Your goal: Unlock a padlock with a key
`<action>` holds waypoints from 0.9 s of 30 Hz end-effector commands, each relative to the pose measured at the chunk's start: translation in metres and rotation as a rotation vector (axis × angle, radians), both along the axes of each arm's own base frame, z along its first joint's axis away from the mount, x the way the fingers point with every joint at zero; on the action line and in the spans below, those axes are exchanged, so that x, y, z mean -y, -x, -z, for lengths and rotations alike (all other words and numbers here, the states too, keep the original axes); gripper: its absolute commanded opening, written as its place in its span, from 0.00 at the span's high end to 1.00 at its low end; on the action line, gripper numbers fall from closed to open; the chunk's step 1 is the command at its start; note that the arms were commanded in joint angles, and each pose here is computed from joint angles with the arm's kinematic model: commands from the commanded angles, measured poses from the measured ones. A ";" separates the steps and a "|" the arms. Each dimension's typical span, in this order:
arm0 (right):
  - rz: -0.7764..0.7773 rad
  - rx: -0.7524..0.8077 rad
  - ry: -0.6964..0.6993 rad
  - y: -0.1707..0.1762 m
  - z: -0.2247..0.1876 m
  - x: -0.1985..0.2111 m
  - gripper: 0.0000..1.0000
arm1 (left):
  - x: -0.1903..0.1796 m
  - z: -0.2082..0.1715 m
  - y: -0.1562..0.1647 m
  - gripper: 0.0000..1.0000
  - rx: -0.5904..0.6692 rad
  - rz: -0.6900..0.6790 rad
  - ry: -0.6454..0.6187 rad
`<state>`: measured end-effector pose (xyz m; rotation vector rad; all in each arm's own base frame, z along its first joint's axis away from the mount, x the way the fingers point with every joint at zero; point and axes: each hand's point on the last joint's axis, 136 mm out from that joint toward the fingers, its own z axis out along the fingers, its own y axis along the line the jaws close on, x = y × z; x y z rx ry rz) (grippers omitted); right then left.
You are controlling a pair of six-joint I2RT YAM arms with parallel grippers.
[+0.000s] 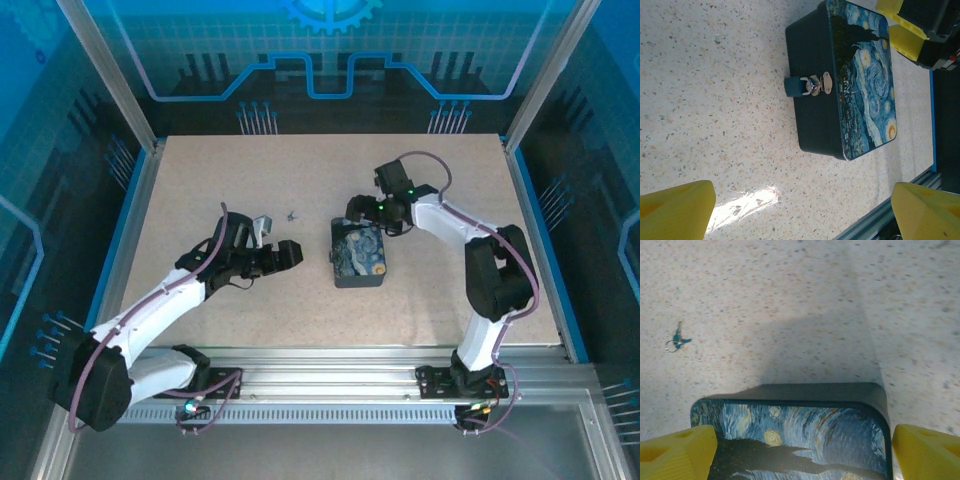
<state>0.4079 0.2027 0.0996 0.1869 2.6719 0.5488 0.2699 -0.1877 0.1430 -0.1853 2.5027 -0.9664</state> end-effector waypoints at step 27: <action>0.091 -0.021 -0.071 0.148 -0.018 0.028 0.04 | 0.070 -0.021 -0.144 0.05 -0.003 0.156 -0.007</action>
